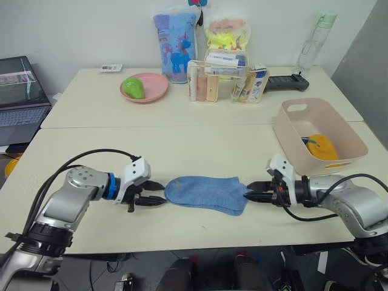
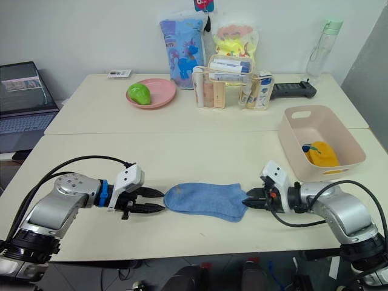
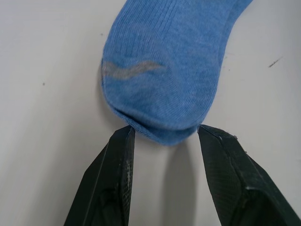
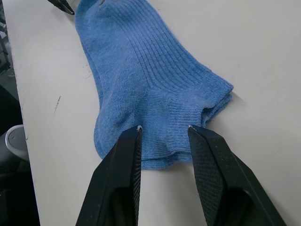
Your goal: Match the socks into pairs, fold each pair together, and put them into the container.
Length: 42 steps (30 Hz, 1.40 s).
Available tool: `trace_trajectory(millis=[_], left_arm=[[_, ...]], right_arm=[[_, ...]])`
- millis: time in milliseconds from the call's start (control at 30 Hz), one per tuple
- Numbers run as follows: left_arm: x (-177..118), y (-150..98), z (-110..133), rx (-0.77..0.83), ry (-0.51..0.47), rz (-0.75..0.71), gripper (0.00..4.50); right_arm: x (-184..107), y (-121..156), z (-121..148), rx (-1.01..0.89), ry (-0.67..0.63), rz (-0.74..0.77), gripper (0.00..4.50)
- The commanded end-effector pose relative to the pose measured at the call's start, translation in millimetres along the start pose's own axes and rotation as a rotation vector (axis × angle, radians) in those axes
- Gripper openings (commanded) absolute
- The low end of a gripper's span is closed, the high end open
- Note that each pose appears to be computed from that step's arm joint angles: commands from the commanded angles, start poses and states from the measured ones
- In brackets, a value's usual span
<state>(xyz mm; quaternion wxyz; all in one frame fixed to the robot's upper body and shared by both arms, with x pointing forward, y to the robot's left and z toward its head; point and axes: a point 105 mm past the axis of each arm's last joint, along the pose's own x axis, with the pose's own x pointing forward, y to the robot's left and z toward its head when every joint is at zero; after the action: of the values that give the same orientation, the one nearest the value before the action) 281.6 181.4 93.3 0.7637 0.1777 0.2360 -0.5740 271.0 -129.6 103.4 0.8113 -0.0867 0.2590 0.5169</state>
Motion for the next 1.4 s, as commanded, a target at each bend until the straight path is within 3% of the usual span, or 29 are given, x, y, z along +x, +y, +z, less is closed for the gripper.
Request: trace_trajectory(millis=[33,433,567,867,1400], left_arm=[[-1,-3,11,0.019,-0.028,-0.008,2.19],[-19,6,17,0.029,-0.024,0.015,2.19],[-14,-5,19,0.028,-0.025,-0.028,2.19],[-9,-3,1,0.022,0.021,0.004,2.19],[4,-5,5,0.01,-0.011,0.005,2.19]], right_arm=[[-1,3,10,-0.041,-0.026,0.011,1.67],[0,4,10,-0.044,-0.026,0.011,1.67],[2,5,10,-0.045,-0.029,0.015,1.67],[1,5,10,-0.049,-0.025,0.014,1.67],[2,6,7,-0.053,-0.016,0.014,1.67]])
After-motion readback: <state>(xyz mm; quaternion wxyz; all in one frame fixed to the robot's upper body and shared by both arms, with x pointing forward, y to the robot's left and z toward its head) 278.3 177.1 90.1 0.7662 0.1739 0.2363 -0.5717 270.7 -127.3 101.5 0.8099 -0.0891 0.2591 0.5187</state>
